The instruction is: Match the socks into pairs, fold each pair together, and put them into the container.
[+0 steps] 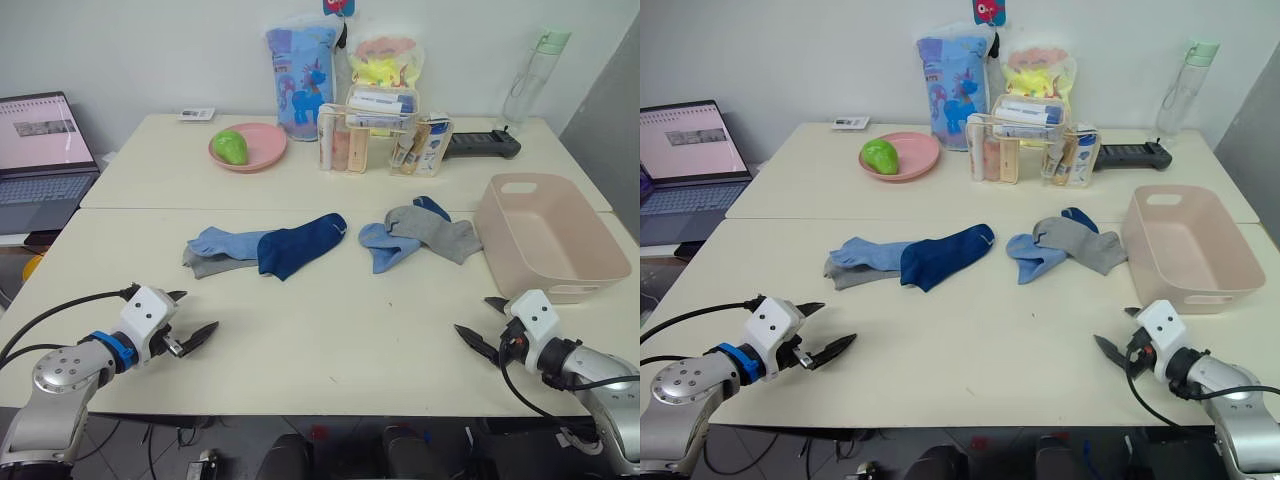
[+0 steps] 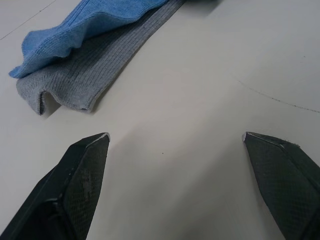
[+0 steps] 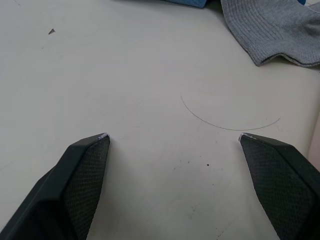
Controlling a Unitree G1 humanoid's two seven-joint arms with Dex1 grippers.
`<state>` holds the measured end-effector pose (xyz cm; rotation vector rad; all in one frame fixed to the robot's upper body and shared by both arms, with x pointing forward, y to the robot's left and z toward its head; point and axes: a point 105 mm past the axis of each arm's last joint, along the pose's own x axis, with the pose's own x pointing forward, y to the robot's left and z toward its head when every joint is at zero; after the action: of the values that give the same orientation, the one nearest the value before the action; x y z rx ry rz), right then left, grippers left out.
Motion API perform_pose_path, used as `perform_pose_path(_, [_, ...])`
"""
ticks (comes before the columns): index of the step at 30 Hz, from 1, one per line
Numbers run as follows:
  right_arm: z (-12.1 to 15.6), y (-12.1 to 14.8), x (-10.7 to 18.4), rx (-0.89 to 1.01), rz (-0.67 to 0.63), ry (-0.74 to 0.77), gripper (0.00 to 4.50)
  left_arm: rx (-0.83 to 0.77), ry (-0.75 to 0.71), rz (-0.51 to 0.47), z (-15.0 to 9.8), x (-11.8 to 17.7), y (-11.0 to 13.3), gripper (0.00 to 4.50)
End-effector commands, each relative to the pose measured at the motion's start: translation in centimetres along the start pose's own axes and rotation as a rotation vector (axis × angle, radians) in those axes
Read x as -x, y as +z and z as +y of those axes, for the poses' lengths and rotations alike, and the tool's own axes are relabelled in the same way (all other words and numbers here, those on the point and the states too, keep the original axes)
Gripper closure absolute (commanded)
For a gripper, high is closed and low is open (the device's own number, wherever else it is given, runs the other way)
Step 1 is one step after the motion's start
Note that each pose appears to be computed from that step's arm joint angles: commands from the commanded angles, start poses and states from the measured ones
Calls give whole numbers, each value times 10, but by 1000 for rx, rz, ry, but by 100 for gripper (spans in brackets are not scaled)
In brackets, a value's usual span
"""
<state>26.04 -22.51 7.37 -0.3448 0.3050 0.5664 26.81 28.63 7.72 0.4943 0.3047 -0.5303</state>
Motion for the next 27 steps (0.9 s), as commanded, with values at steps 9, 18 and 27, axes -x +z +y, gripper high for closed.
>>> perform_pose_path(9, [-3,13,-5,81,-74,-47,4,-105,22,-66,-4,-8,0,0])
perform_pose_path(18, [3,22,0,63,-125,-16,4,-10,-82,-100,-17,-4,1,0])
perform_pose_path(27, [9,22,0,66,-124,-7,4,17,-125,-124,-27,-11,4,0])
